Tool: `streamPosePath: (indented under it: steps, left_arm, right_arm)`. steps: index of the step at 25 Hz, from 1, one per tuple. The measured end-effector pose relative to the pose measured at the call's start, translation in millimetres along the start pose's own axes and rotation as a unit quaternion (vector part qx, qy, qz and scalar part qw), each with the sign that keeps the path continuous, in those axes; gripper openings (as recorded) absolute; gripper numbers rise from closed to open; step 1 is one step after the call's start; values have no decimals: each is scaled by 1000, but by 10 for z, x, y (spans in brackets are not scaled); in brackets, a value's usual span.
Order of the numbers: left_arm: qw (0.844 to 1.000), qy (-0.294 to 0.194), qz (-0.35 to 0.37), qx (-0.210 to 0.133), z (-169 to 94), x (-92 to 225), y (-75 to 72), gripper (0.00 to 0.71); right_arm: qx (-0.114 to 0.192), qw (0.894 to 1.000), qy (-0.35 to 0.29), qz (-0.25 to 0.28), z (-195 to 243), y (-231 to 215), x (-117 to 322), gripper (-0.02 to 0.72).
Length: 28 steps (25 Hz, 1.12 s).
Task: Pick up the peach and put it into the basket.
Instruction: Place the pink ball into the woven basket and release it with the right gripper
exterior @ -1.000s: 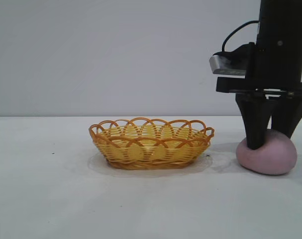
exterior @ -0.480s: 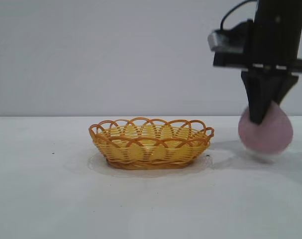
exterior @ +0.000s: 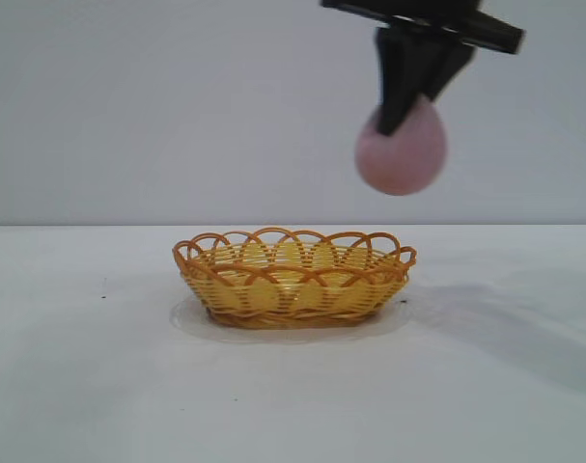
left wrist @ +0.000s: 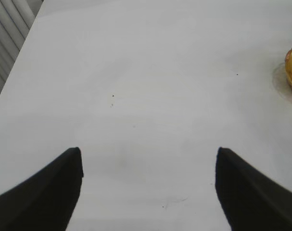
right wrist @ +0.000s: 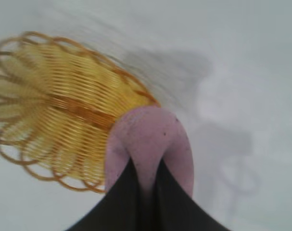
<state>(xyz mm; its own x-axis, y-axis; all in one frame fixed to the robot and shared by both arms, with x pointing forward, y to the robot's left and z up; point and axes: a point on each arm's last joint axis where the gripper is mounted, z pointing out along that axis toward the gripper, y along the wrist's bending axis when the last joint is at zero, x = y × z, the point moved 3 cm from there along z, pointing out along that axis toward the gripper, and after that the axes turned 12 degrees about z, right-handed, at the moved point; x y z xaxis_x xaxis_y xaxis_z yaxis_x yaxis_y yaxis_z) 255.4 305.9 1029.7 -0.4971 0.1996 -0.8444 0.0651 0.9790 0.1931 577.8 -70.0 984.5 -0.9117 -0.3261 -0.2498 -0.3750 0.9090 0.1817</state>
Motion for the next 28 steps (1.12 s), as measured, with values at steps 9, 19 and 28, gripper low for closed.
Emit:
streamPosePath:
  steps: [9,19,28]
  left_arm:
    - [1000,0,0,0,0,0,0,507]
    - [1000,0,0,0,0,0,0,507]
    - [1000,0,0,0,0,0,0,507]
  right_arm:
    - [-9,999,38,-32,535,337,-90,0]
    - [-1,997,76,-27,856,296,-32,190]
    - [0,996,83,-29,769,304,-17,396]
